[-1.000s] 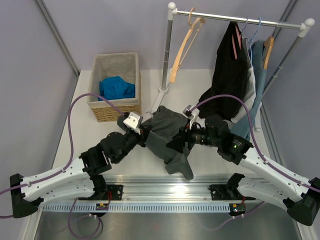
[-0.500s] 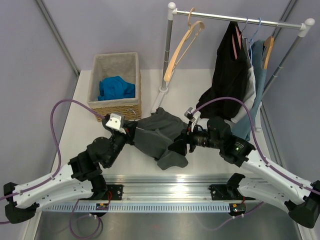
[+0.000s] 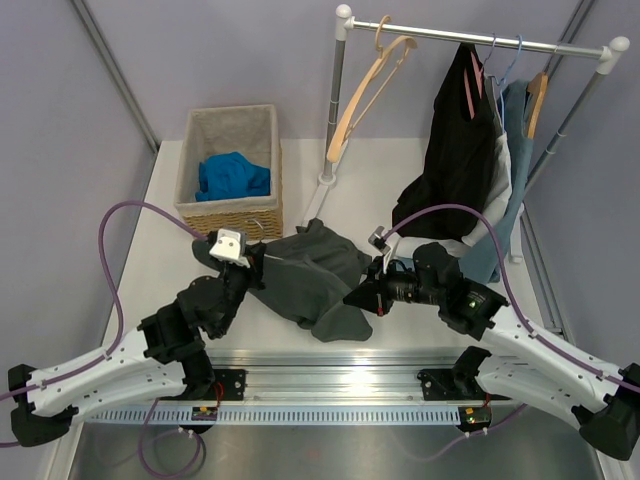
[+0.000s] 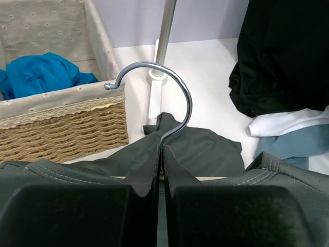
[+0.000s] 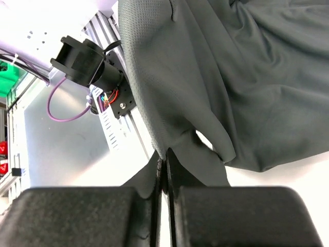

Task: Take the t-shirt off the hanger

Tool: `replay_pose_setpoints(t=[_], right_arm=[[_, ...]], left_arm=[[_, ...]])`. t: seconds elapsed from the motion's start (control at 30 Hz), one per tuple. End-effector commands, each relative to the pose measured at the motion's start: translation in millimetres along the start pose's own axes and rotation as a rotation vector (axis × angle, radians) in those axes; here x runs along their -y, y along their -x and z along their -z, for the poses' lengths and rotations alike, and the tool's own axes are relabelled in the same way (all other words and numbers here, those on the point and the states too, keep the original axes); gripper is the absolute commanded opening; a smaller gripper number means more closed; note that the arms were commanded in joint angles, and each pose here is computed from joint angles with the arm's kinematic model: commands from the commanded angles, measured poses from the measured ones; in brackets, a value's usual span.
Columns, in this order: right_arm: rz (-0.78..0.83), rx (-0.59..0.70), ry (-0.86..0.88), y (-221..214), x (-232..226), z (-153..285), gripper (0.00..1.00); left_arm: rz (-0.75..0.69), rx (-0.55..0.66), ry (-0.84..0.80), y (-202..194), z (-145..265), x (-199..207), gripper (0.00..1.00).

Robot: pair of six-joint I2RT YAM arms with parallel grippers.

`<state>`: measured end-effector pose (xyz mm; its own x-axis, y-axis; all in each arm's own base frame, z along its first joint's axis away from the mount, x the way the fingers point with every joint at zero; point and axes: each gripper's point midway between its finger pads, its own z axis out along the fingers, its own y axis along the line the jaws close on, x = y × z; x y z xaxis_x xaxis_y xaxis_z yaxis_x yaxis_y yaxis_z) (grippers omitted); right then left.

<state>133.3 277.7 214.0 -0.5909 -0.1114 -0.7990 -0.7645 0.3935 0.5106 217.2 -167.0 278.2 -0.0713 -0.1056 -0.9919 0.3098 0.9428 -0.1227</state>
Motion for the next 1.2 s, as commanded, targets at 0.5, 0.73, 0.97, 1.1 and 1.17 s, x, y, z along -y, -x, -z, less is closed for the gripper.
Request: replay_pose_setpoints(t=[0.5, 0.73, 0.97, 1.1, 1.17], right_arm=[[-0.027, 0.053, -0.287, -1.2, 46.4, 14.4, 0.0], [-0.015, 0.077, -0.293, 0.0, 44.8, 23.1, 0.0], [-0.001, 0.097, -0.29, 2.8, 41.9, 30.2, 0.0], [-0.003, 0.109, -0.259, 4.3, 35.5, 30.3, 0.0], [0.001, 0.108, -0.223, 4.4, 29.8, 28.0, 0.0]], left_arm=[[0.25, 0.152, 0.107, 74.0, 22.7, -30.6, 0.0], [0.266, 0.176, 0.16, 96.1, 36.3, -50.3, 0.0], [0.297, 0.199, 0.14, 114.2, 53.5, -62.2, 0.0], [0.32, 0.206, 0.132, 117.8, 58.9, -65.9, 0.0], [0.331, 0.205, 0.111, 119.2, 58.5, -61.8, 0.0]])
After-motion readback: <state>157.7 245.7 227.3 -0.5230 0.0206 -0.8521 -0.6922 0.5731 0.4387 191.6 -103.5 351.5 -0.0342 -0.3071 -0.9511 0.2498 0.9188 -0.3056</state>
